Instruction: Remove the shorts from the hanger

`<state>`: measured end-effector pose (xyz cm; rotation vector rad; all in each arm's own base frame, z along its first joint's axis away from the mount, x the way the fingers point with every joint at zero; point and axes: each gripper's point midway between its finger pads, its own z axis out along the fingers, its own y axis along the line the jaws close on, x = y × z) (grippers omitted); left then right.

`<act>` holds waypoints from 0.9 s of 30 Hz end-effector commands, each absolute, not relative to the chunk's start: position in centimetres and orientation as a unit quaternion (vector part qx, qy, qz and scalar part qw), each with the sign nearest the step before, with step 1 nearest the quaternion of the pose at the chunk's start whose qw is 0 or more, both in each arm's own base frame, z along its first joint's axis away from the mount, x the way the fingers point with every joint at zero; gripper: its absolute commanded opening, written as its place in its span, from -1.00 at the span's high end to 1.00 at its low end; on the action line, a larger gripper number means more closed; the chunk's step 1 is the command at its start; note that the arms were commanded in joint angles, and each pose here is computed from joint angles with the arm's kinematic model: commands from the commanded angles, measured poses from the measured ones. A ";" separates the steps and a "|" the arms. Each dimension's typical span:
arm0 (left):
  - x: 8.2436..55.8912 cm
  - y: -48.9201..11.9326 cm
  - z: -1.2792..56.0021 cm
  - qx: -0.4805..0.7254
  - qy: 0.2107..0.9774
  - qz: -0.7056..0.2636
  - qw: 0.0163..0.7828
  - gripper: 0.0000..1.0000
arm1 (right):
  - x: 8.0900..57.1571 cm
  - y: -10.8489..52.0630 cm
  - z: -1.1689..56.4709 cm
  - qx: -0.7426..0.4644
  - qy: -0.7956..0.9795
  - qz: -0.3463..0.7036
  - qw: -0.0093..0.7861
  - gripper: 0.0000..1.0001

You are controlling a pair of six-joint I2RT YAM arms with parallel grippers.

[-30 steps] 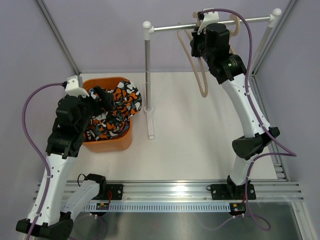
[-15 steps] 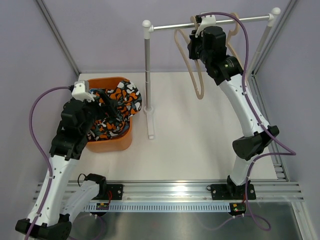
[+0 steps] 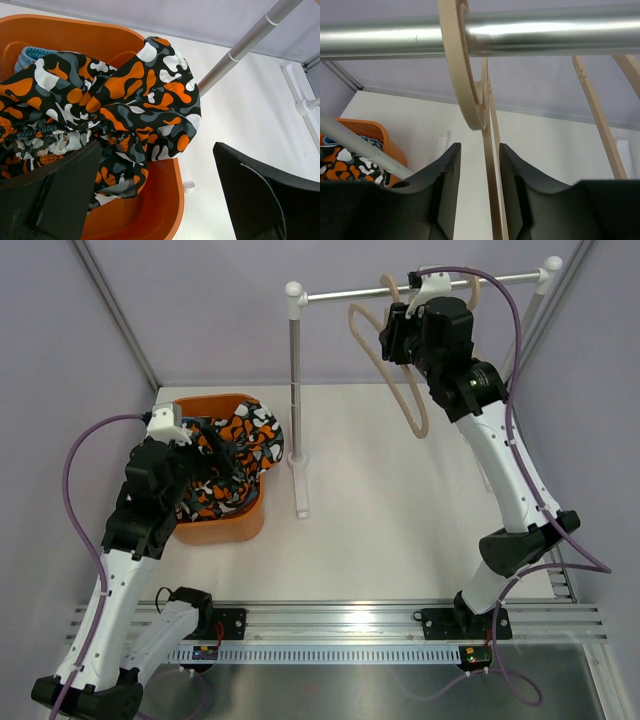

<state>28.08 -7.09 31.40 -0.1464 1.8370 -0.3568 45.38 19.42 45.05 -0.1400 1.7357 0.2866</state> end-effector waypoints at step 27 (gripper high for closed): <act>23.7 -9.3 31.9 -0.012 0.759 -0.171 0.628 -0.98 | 26.0 10.4 38.0 0.035 0.765 0.189 0.615 -0.99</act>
